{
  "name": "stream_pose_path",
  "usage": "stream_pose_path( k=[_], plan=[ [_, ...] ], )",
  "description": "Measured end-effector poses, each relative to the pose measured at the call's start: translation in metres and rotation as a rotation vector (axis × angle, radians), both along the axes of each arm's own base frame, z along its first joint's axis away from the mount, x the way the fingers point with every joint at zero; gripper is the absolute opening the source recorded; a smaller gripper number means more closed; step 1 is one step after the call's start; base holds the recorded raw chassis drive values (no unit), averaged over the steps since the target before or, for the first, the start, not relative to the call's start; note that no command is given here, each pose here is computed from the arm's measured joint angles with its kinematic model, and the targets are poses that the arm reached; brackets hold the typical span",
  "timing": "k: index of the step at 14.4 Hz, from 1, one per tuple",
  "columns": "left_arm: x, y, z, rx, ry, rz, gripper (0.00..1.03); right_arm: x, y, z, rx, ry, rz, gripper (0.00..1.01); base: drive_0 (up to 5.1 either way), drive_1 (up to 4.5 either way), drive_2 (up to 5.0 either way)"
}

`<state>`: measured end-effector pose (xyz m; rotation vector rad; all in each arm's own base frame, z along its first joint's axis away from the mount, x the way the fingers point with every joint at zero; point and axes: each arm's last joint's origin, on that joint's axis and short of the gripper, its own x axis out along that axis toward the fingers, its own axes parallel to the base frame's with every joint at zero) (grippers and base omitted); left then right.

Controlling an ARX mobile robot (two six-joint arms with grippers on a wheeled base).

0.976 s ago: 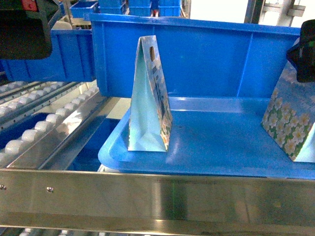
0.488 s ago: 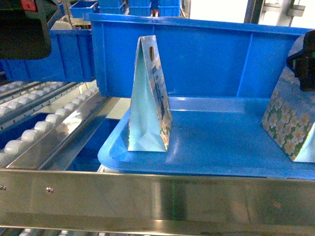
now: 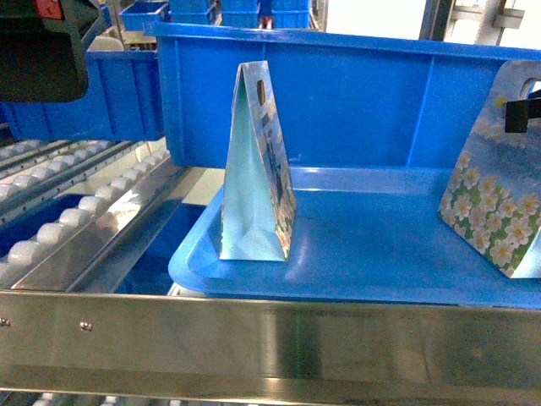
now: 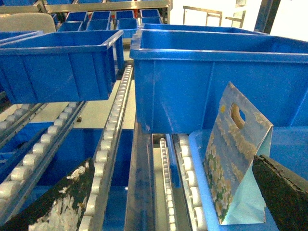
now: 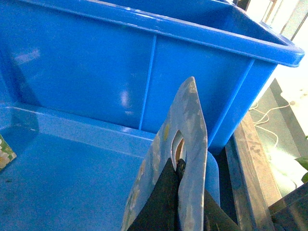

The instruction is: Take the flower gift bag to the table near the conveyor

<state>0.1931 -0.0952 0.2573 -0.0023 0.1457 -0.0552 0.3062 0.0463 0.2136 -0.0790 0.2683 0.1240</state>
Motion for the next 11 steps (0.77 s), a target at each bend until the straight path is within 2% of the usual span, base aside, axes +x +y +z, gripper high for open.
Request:
stream_pose_path(
  k=[2, 3, 4, 7, 8, 11],
  plan=[
    [0.0, 0.0, 0.0, 0.0, 0.0, 0.0, 0.98, -0.011, 0.003, 0.006, 0.008, 0.005, 0.033, 0.02, 0.0, 0.0, 0.0],
    [0.0, 0.0, 0.0, 0.0, 0.0, 0.0, 0.98, -0.018, 0.002, 0.015, 0.018, -0.012, 0.051, 0.02, 0.0, 0.0, 0.0],
    [0.0, 0.0, 0.0, 0.0, 0.0, 0.0, 0.98, -0.027, 0.003, 0.031, 0.038, -0.049, 0.09, 0.02, 0.0, 0.0, 0.0],
    [0.0, 0.0, 0.0, 0.0, 0.0, 0.0, 0.98, -0.05, 0.001, 0.06, 0.062, -0.103, 0.155, 0.02, 0.0, 0.0, 0.0],
    [0.0, 0.0, 0.0, 0.0, 0.0, 0.0, 0.98, -0.058, -0.002, 0.078, 0.069, -0.16, 0.165, 0.02, 0.0, 0.0, 0.0],
    [0.0, 0.0, 0.0, 0.0, 0.0, 0.0, 0.98, -0.065, -0.018, 0.104, 0.076, -0.241, 0.136, 0.02, 0.0, 0.0, 0.0]
  ],
)
